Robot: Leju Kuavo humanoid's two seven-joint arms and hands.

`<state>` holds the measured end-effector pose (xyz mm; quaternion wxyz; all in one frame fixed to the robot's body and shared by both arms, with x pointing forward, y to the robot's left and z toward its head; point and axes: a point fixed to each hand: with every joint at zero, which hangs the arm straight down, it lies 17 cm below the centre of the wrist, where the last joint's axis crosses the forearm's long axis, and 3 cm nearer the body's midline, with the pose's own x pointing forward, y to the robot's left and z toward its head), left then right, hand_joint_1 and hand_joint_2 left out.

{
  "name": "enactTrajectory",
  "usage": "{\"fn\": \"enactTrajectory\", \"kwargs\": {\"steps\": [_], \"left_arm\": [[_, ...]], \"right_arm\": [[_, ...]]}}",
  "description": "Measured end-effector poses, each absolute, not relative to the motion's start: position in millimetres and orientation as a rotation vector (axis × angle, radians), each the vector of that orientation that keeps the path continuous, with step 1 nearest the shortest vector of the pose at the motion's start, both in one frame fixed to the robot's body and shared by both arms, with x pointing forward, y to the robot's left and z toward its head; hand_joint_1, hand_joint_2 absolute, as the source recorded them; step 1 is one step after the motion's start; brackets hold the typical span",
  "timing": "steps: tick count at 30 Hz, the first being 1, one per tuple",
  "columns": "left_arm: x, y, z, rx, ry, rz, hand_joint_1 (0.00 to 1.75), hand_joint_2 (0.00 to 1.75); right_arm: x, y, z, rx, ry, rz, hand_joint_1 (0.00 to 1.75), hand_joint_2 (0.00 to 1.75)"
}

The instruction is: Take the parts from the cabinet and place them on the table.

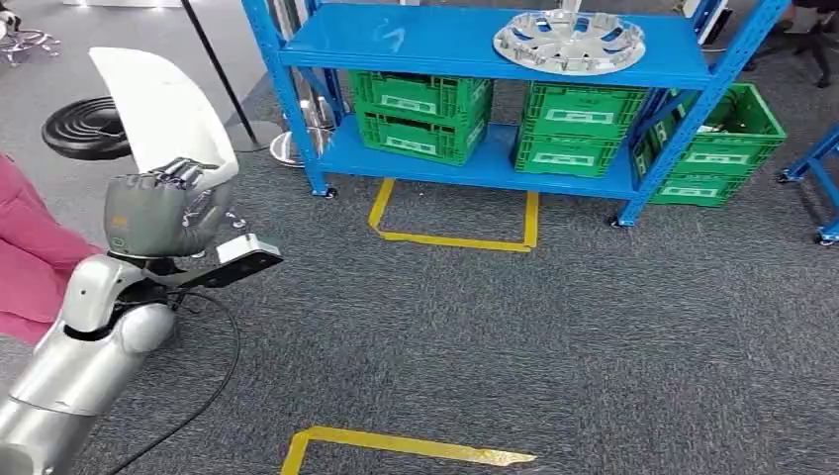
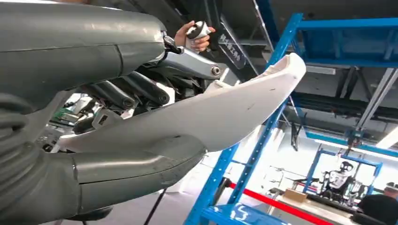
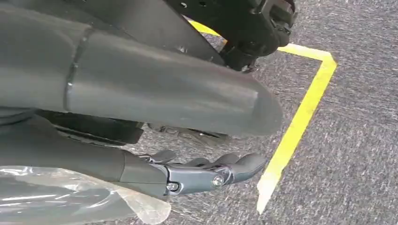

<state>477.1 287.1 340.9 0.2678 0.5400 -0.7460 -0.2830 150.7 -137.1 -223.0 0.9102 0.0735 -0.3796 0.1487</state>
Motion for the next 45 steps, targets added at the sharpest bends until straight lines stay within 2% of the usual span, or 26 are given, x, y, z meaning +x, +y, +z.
{"fn": "enactTrajectory", "kwargs": {"steps": [19, 45], "left_arm": [[474.1, 290.4, 341.8, 1.48, -2.013, -0.752, 1.75, 1.75], [472.8, 290.6, 339.8, 1.485, -2.008, -0.746, 1.75, 1.75]], "right_arm": [[127.5, -166.3, -245.5, 0.097, -0.604, 0.185, 0.0, 0.0], [125.4, -174.1, -249.1, 0.057, -0.584, 0.194, 0.0, 0.0]]}}
